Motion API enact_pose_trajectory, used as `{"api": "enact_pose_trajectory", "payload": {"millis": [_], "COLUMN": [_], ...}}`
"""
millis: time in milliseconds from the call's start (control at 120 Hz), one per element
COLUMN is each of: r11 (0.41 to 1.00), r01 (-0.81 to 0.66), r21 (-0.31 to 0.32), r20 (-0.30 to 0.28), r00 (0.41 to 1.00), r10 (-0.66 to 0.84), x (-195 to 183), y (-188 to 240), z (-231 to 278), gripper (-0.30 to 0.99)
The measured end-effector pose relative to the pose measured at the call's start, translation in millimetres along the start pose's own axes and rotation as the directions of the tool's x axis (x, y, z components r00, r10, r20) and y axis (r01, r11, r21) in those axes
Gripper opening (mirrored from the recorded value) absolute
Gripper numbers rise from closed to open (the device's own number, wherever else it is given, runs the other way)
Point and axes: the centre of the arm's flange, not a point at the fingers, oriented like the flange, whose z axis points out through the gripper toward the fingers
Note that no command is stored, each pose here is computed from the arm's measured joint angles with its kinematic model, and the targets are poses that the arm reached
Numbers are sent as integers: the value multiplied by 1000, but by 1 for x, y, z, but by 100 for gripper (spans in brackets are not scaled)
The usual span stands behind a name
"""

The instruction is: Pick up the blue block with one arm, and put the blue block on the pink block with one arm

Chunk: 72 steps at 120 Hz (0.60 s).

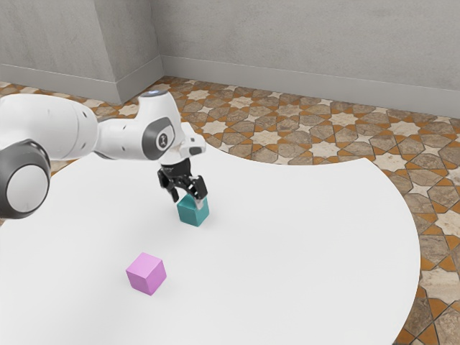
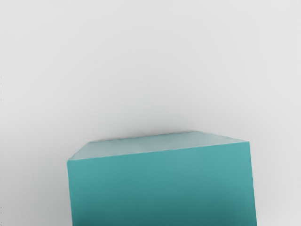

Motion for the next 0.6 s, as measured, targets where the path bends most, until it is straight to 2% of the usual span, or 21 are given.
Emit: {"api": "enact_pose_trajectory", "payload": {"millis": [600], "r11": [1000], "r01": [10], "r21": [-17], "r20": [21], "r00": [1000], "r10": [-10], "x": [3], "y": [4], "z": [19], "gripper": [67]}}
